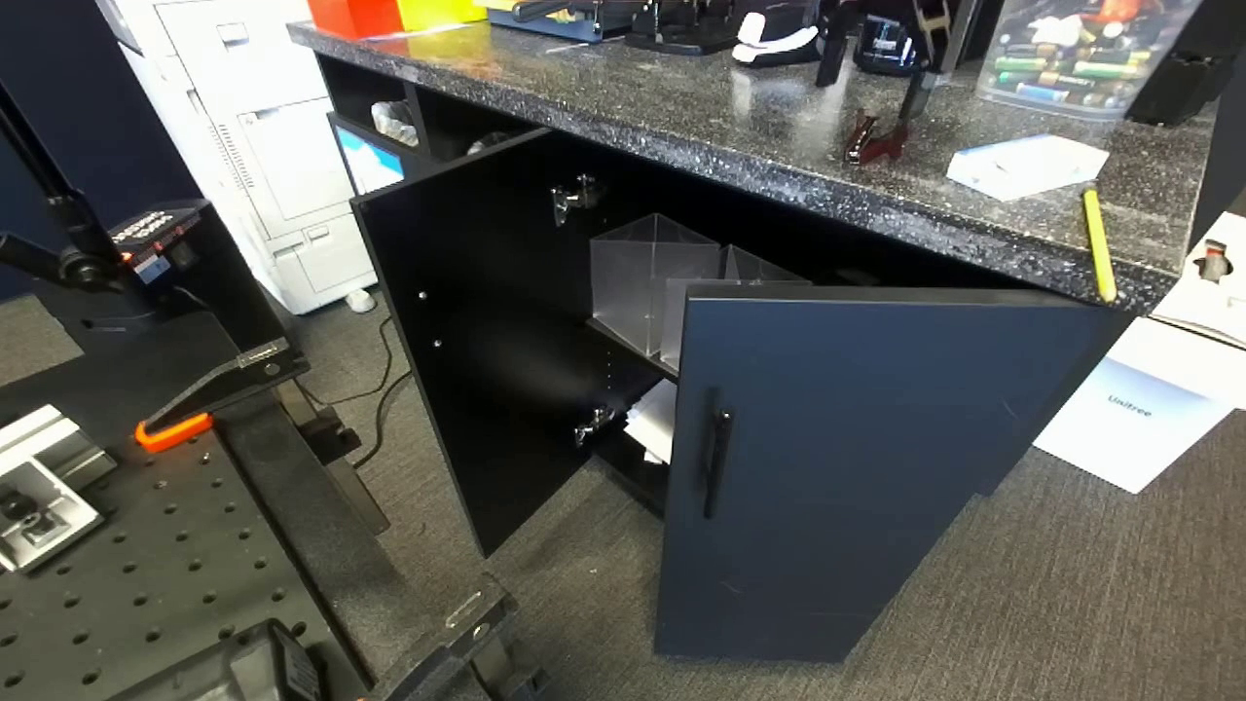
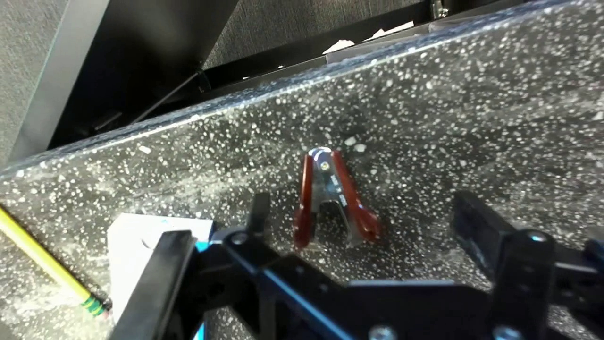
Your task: Move the stapler to the right
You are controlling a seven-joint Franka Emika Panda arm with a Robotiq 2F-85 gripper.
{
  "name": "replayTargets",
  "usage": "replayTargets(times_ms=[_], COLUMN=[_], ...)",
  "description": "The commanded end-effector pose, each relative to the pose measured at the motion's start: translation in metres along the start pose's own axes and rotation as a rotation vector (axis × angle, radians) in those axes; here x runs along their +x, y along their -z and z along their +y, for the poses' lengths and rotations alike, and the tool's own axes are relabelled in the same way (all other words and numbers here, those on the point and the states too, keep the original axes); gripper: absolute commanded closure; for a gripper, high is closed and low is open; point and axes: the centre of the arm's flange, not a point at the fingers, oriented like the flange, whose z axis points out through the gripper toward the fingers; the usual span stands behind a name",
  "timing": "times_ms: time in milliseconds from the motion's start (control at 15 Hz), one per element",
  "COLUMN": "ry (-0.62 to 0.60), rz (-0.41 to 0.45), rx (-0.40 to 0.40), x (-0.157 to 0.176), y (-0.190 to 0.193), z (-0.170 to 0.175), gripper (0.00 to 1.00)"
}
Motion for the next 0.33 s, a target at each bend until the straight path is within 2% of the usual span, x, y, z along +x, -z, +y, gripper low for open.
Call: replayTargets(times_ms=[0,133,267], ry=[0.004,0.012,0.014], rz=[-0.003,0.0,-0.001], rx=[0.005,0.013,0.015], x=[-0.001,-0.002,-0.003], y=[0.015,0.044,0.052], z=[-0.004,-0.011,-0.013], gripper=[0.0,0.0,0.0])
